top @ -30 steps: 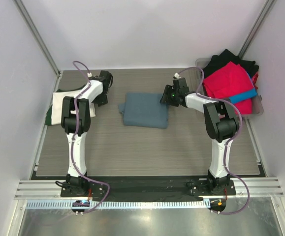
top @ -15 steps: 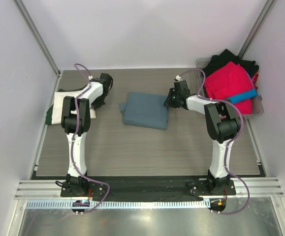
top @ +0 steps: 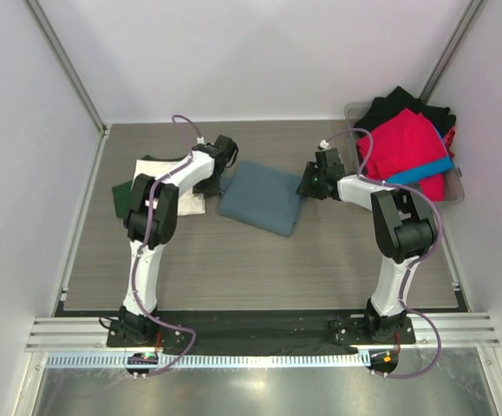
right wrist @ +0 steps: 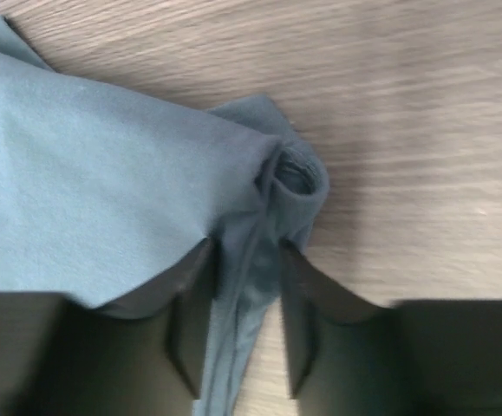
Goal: Fold and stack the t-shirts
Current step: Fold the tshirt
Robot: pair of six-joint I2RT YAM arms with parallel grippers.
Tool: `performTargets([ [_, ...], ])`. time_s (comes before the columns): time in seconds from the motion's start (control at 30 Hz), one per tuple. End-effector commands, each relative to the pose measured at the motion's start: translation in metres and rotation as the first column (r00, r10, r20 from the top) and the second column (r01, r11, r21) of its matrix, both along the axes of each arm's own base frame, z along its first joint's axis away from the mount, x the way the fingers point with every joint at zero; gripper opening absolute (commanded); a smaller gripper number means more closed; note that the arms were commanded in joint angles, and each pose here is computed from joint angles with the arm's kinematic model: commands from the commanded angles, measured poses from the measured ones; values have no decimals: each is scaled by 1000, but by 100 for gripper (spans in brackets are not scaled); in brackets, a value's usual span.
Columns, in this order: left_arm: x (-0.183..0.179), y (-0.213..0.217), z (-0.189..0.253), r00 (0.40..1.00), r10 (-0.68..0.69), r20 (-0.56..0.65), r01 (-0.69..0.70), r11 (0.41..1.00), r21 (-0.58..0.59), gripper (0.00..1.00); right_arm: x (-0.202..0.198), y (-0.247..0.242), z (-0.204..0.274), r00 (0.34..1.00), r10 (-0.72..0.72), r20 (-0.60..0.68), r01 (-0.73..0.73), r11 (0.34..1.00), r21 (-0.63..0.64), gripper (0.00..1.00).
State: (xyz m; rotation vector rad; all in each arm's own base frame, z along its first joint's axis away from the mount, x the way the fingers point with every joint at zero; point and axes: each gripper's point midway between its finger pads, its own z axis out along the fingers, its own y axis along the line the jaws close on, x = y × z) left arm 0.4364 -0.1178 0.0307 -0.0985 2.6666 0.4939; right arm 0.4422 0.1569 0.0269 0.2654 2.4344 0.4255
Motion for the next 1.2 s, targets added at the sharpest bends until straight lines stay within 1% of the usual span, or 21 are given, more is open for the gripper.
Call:
performTargets([
  [0.0,10,-21,44,995,-3,101,15,992,-122,42,-23,-36,-13,995,-66,-75,58,993,-105,42],
  [0.03,11,-25,49,993,-7,115,23,989,-144,54,-23,-38,-11,995,-73,-72,65,992,-104,48],
  [0.13,13,-30,74,986,-20,165,50,982,-180,61,-22,-37,-1,996,-74,-54,69,994,-86,53],
  [0.17,14,-31,80,984,-23,178,58,980,-192,65,-23,-37,-1,996,-78,-53,73,994,-82,57],
  [0.2,14,-33,91,980,-31,196,71,976,-204,68,-23,-37,1,996,-81,-47,77,994,-80,59],
  [0.23,15,-35,97,977,-35,210,82,973,-218,71,-24,-38,3,995,-92,-47,89,993,-71,65],
  [0.3,16,-45,110,970,-59,238,124,955,-270,77,-25,-37,3,994,-103,-47,100,993,-62,67],
  [0.33,21,-52,114,960,-78,268,158,943,-293,84,-25,-38,2,993,-112,-49,109,992,-60,68],
  [0.4,30,-69,121,949,-110,297,214,913,-348,90,-26,-38,1,989,-135,-52,133,990,-40,67],
  [0.43,31,-78,120,948,-127,293,237,895,-379,90,-23,-34,5,990,-140,-28,140,990,-13,67],
  [0.47,35,-80,121,945,-129,302,243,893,-379,91,-23,-34,7,990,-143,-17,143,990,-3,66],
  [0.6,51,-108,106,932,-203,302,325,837,-441,90,-25,-35,15,988,-154,25,154,988,13,67],
  [0.63,55,-122,104,918,-234,319,369,799,-475,90,-27,-36,15,988,-153,26,153,988,13,67],
  [0.67,59,-127,85,919,-261,297,381,786,-487,90,-28,-38,14,986,-163,27,163,987,8,67],
  [0.73,67,-143,81,905,-292,308,418,738,-529,90,-31,-41,13,983,-184,23,184,983,7,68],
  [0.77,68,-147,59,913,-305,271,407,729,-550,90,-31,-42,13,981,-193,27,193,981,10,69],
  [0.83,71,-160,53,900,-328,286,435,678,-593,90,-39,-43,10,978,-207,24,207,978,20,70],
  [0.87,71,-164,45,900,-336,278,436,665,-606,90,-34,-42,16,976,-209,59,207,977,41,70],
  [0.93,73,-175,43,889,-343,304,457,620,-638,90,-37,-42,17,975,-211,67,208,977,47,73],
  [1.07,76,-185,39,879,-344,331,475,577,-664,90,-38,-44,17,975,-213,57,211,977,36,73],
  [1.17,79,-191,38,879,-342,331,473,557,-682,90,-38,-45,11,971,-236,43,234,971,39,70],
])
